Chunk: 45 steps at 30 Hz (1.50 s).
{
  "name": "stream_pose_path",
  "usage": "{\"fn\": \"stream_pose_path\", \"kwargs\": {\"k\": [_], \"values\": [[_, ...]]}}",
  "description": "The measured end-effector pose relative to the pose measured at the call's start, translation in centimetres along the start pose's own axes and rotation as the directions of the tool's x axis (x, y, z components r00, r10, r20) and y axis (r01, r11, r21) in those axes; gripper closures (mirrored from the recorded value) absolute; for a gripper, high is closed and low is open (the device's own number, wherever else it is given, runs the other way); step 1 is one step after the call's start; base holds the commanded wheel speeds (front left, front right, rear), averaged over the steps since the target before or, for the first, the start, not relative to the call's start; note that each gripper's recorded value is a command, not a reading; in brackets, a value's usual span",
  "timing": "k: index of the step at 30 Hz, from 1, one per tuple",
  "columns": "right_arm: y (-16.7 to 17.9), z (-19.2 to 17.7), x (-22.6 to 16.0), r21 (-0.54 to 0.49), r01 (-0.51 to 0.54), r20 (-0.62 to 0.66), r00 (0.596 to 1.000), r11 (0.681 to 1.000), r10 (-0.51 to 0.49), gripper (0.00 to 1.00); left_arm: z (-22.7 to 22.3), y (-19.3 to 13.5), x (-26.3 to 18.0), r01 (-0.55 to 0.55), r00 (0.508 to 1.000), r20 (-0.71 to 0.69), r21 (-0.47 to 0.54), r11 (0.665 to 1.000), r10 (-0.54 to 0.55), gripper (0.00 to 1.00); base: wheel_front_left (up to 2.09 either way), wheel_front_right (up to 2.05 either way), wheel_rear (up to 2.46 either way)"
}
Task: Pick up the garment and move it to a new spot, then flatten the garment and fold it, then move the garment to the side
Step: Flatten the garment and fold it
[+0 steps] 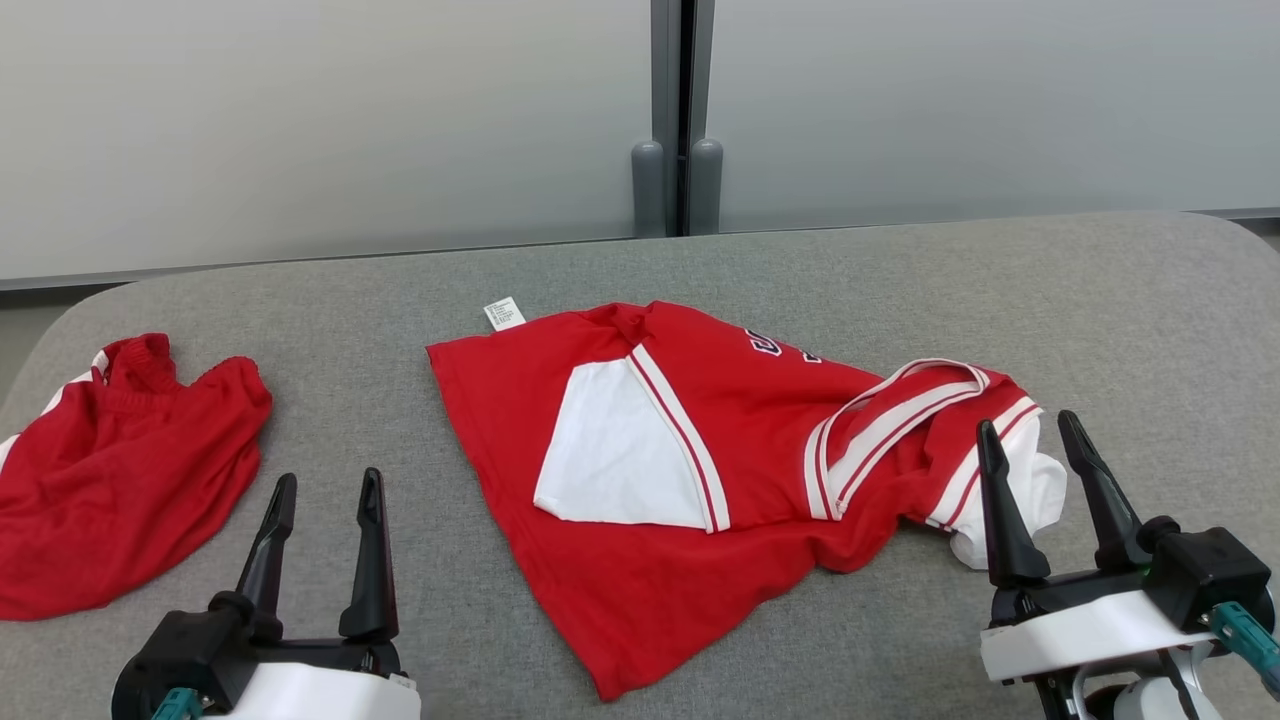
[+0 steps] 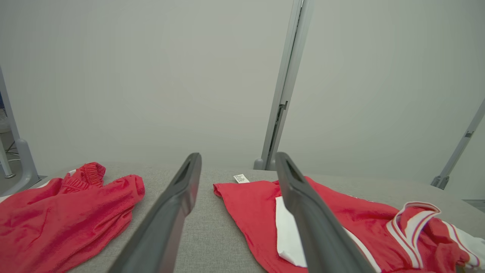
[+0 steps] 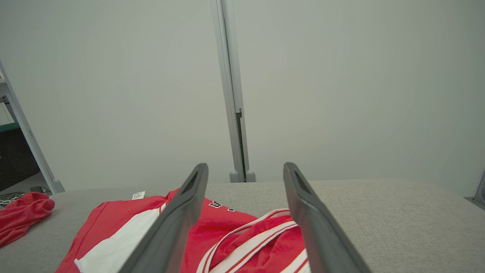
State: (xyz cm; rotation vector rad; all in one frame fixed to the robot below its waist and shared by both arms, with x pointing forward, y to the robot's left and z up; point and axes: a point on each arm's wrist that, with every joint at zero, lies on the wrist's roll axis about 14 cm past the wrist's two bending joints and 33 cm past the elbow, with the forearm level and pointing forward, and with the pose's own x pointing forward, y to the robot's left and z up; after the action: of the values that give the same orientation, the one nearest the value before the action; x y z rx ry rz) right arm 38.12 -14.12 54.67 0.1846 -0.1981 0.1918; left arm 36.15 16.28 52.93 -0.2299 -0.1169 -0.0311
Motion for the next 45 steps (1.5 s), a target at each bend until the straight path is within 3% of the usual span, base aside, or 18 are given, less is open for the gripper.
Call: {"fn": "stream_pose_path", "kwargs": {"k": [11,15,19,23,31,34,35,36,37,38,39,42,45], "values": [[1.6,-1.5,0.8,0.019,-0.056,-0.044,0.997,0.998,0.057,0.0,-0.2,-0.2,-0.4,0.003,1.0,0.01,-0.016,1.0,-0.002,0.0,0.0,0.0,0.0],[2.6,-4.6,1.7,0.039,-0.091,-0.176,0.98,0.995,0.097,0.0,-0.4,0.5,-0.7,-0.021,1.0,0.004,-0.021,1.0,0.021,0.0,0.0,0.0,0.0],[3.5,-8.5,2.3,0.056,-0.119,-0.379,0.916,0.991,0.131,0.0,-0.5,1.4,-1.2,-0.053,0.999,0.002,-0.024,0.998,0.053,0.0,0.0,0.0,0.0],[3.5,-12.4,1.9,0.061,-0.114,-0.563,0.816,0.992,0.129,0.0,-0.7,2.5,-2.1,-0.089,0.996,-0.007,-0.028,0.996,0.089,0.0,0.0,0.0,0.0],[5.5,-16.2,1.6,0.118,-0.112,-0.71,0.685,0.987,0.163,0.0,-0.4,4.7,-3.5,-0.168,0.986,-0.001,-0.02,0.986,0.168,0.0,0.0,0.0,0.0],[6.0,-16.9,1.7,0.133,-0.111,-0.73,0.661,0.985,0.174,0.0,-0.4,5.5,-3.8,-0.189,0.982,-0.001,-0.017,0.982,0.189,0.0,0.0,0.0,0.0],[6.0,-17.1,1.8,0.135,-0.107,-0.735,0.656,0.985,0.172,0.07,-0.4,5.6,-3.9,-0.194,0.981,-0.003,-0.016,0.981,0.194,0.0,0.0,0.0,0.0],[5.9,-17.3,1.8,0.133,-0.106,-0.741,0.65,0.985,0.17,0.54,-0.5,5.8,-4.0,-0.199,0.98,-0.004,-0.016,0.98,0.199,0.0,0.0,0.0,0.0],[5.9,-17.4,1.9,0.131,-0.105,-0.743,0.648,0.986,0.168,0.54,-0.5,5.9,-4.1,-0.202,0.979,-0.006,-0.016,0.979,0.202,0.0,0.0,0.0,0.0],[5.9,-17.4,1.9,0.127,-0.105,-0.742,0.649,0.986,0.165,0.88,-0.6,6.0,-4.2,-0.207,0.978,-0.007,-0.016,0.978,0.207,0.0,0.0,0.0,0.0],[5.9,-17.4,2.0,0.126,-0.105,-0.741,0.652,0.987,0.164,1.0,-0.6,6.1,-4.3,-0.211,0.977,-0.008,-0.015,0.977,0.211,0.0,0.0,0.0,0.0],[6.4,-16.8,2.7,0.141,-0.108,-0.715,0.677,0.984,0.176,1.0,-0.5,6.2,-4.4,-0.213,0.977,-0.007,-0.012,0.977,0.213,0.0,0.0,0.0,0.0],[7.5,-15.1,4.2,0.218,-0.094,-0.654,0.724,0.971,0.217,1.0,-0.6,6.3,-4.4,-0.217,0.976,-0.007,-0.01,0.976,0.217,0.0,0.0,0.0,0.0]]}}
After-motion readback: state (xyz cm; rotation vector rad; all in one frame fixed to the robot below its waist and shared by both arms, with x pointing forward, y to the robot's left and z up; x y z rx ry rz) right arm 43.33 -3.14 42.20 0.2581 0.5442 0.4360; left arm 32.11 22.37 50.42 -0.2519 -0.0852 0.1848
